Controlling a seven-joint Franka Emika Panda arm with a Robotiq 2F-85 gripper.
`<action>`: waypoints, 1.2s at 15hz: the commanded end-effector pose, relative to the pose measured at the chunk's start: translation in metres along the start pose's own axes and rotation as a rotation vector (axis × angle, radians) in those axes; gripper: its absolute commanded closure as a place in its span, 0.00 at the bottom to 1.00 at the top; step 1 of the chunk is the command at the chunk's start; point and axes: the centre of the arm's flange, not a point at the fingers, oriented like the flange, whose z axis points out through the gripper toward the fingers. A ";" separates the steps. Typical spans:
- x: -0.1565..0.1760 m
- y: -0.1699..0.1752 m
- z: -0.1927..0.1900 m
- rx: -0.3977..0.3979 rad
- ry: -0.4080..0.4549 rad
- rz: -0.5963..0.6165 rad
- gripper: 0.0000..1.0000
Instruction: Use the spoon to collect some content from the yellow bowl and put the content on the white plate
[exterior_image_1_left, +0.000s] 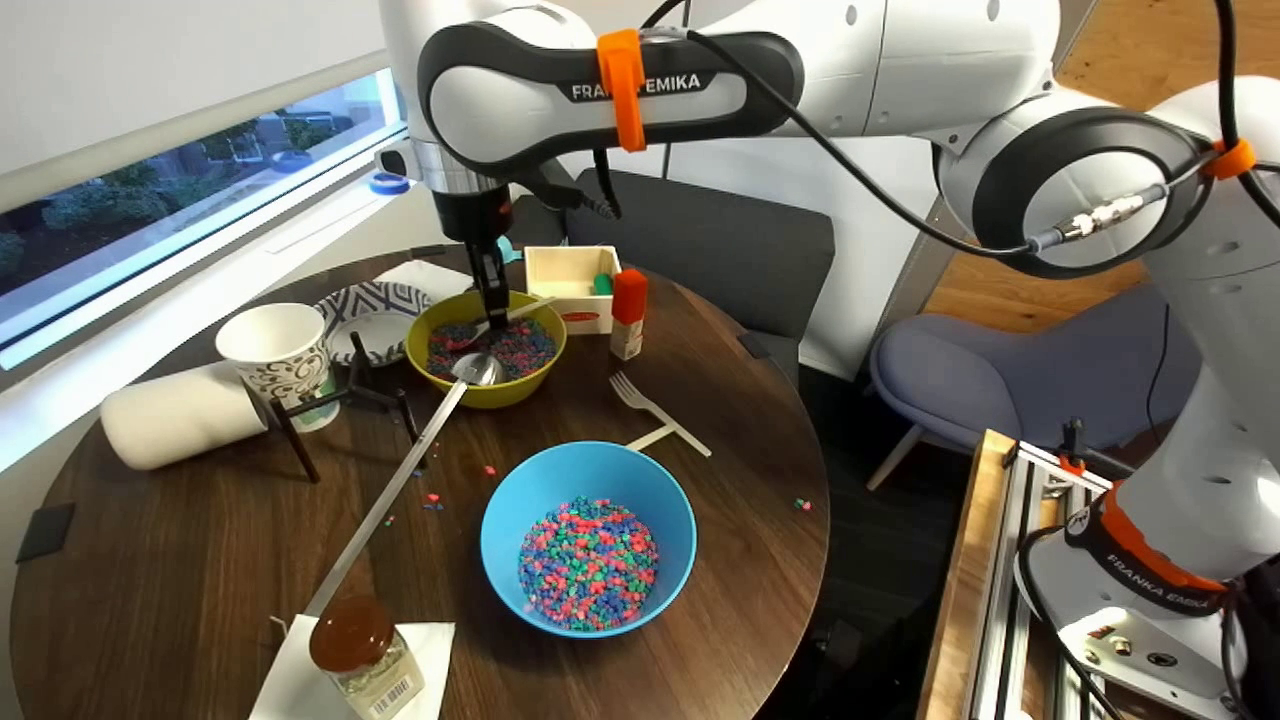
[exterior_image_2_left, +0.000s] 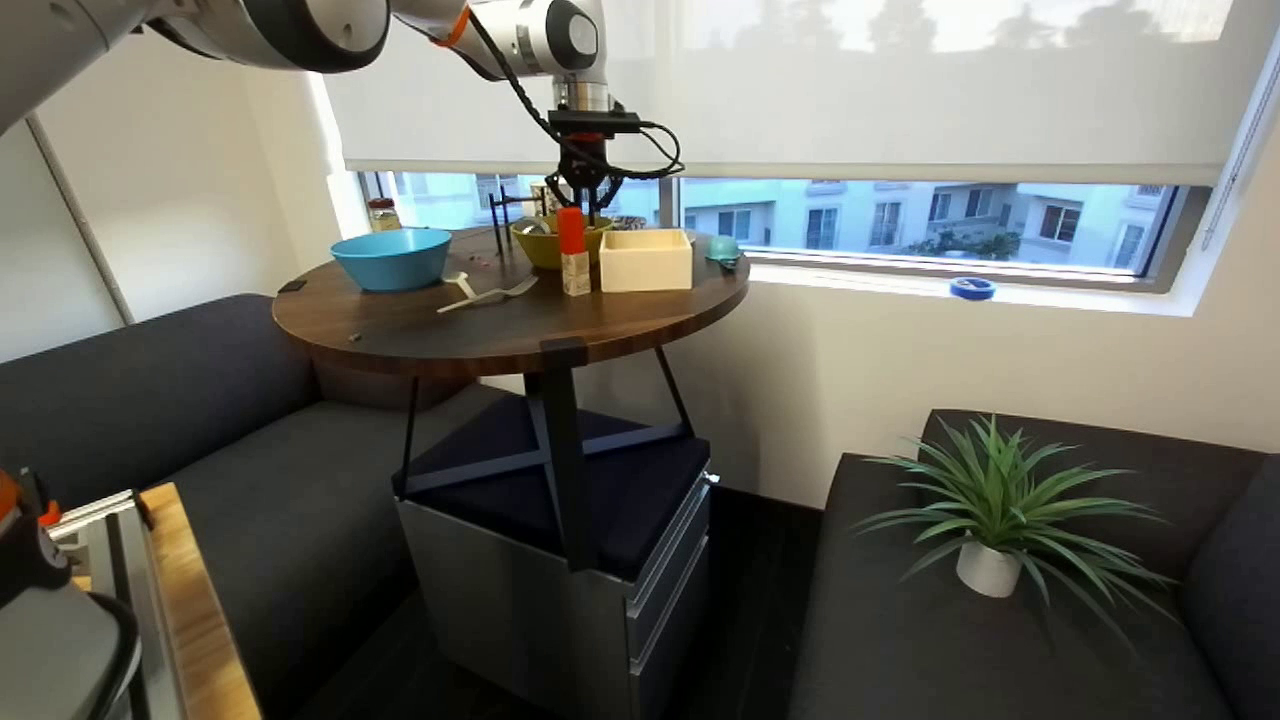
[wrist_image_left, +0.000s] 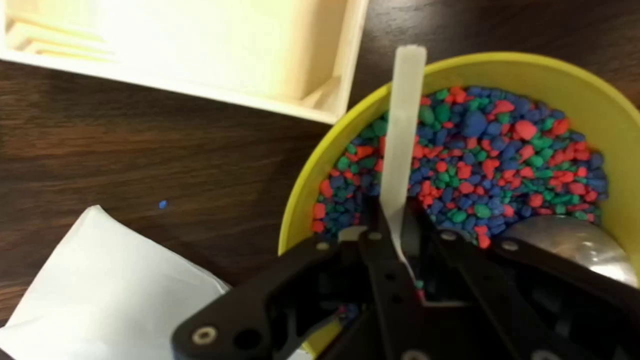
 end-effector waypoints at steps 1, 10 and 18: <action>-0.023 -0.016 0.002 0.037 0.049 -0.058 0.96; -0.044 -0.015 -0.002 0.086 0.109 -0.126 0.96; -0.055 -0.016 -0.028 0.044 0.197 -0.129 0.96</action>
